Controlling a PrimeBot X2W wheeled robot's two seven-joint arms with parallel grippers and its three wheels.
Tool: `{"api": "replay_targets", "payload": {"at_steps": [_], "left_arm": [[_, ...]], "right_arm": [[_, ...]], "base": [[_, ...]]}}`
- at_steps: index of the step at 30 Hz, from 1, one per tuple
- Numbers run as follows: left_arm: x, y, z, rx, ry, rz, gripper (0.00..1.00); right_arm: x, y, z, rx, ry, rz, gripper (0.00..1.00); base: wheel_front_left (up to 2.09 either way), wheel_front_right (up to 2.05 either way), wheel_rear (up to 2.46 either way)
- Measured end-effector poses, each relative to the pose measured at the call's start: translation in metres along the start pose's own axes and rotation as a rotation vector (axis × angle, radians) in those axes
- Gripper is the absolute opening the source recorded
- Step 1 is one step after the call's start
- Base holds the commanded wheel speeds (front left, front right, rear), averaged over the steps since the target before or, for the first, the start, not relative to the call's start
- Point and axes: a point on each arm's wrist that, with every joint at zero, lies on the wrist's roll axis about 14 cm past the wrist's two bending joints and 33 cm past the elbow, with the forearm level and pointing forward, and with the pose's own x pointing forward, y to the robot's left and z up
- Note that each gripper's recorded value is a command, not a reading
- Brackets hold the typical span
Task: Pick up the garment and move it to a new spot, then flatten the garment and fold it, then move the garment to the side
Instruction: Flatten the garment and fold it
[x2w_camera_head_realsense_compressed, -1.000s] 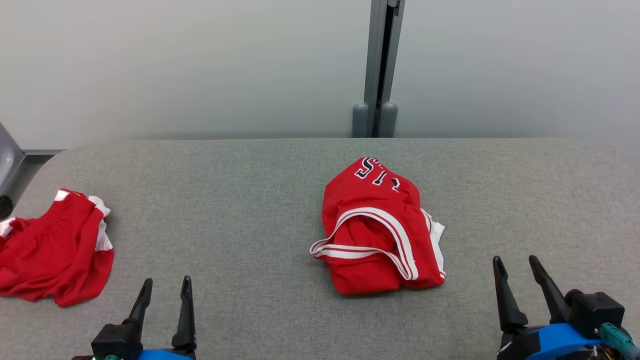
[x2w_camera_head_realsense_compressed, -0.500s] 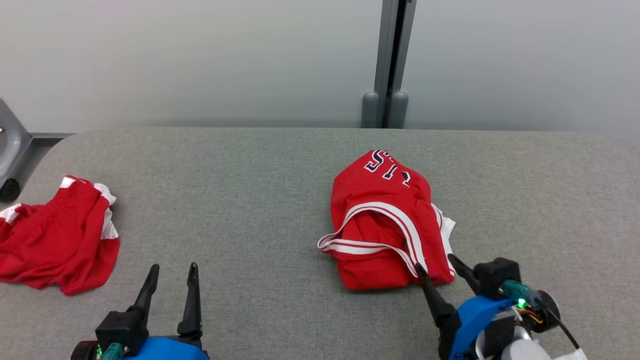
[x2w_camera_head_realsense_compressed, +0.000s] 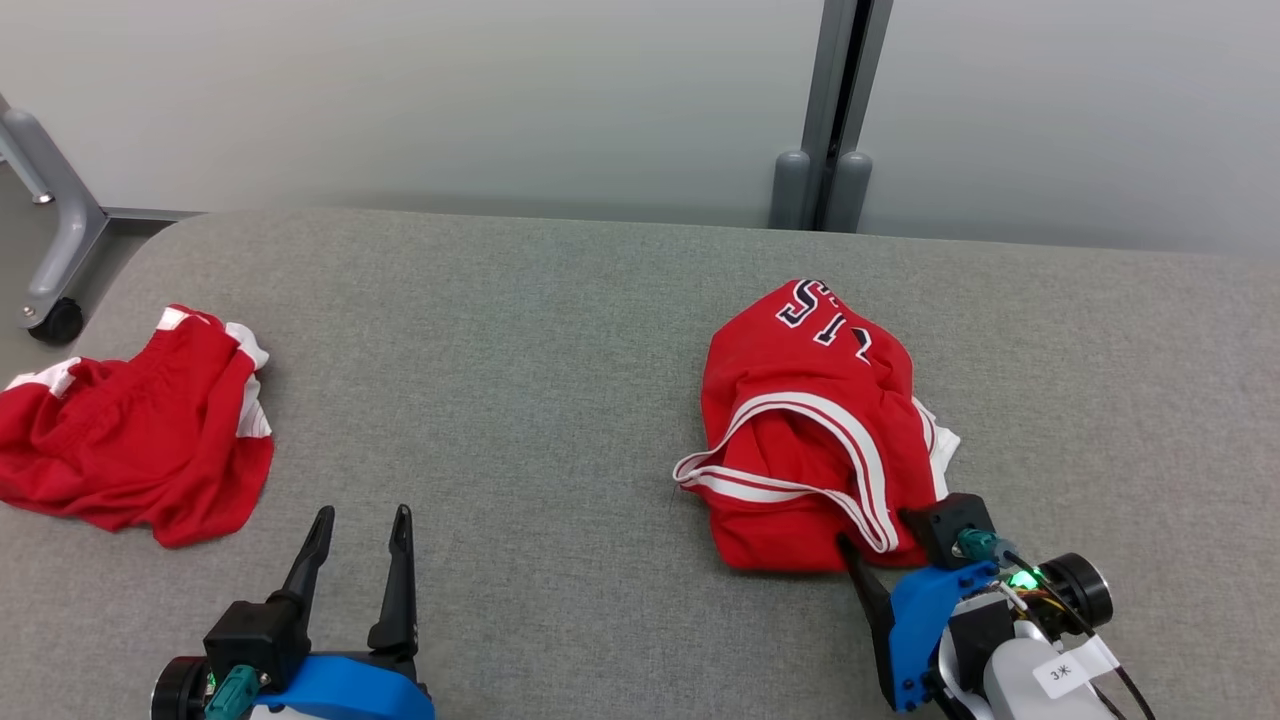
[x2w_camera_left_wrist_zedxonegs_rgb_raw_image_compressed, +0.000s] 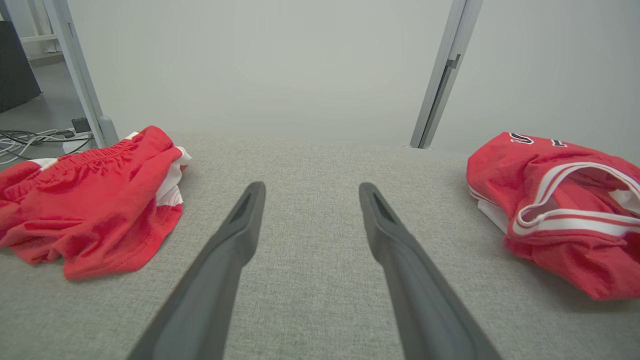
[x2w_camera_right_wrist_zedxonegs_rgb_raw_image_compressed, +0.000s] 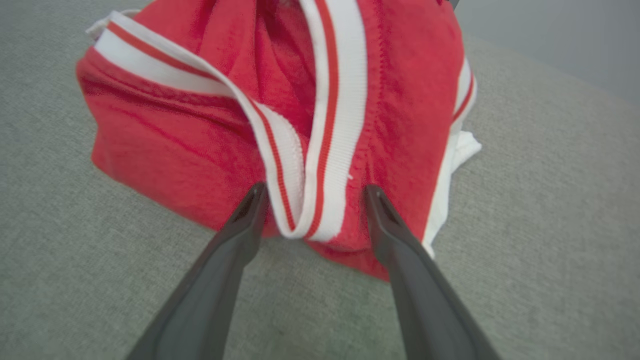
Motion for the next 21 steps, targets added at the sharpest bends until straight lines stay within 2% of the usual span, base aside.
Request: {"api": "replay_targets", "payload": {"at_steps": [1, 2, 3, 11, 15, 21], "left_arm": [[-0.001, 0.000, 0.000, 0.000, 0.001, 0.002, 1.00], [-0.001, 0.001, 0.000, -0.001, 0.001, 0.001, 1.00], [-0.002, 0.001, 0.000, -0.001, 0.000, 0.002, 1.00], [-0.007, 0.002, 0.008, 0.001, -0.029, 0.005, 1.00], [-0.008, 0.001, 0.010, 0.002, -0.037, 0.001, 1.00], [-0.003, -0.003, 0.012, 0.004, -0.040, -0.010, 1.00]], "right_arm": [[0.001, -0.001, 0.001, 0.003, -0.008, -0.002, 0.71], [0.001, -0.002, 0.005, 0.004, -0.025, -0.005, 0.32], [0.002, -0.004, 0.006, 0.009, -0.030, -0.010, 0.00], [-0.006, -0.014, 0.061, 0.031, -0.229, -0.040, 0.00], [-0.013, -0.008, 0.112, 0.048, -0.374, -0.011, 0.00], [-0.025, 0.022, 0.202, -0.047, -0.591, 0.086, 0.00]], "base": [[0.00, 0.00, 0.00], [0.00, 0.00, 0.00], [0.00, 0.00, 0.00], [0.00, 0.00, 0.00], [0.00, 0.00, 0.00], [0.00, 0.00, 0.00]]}}
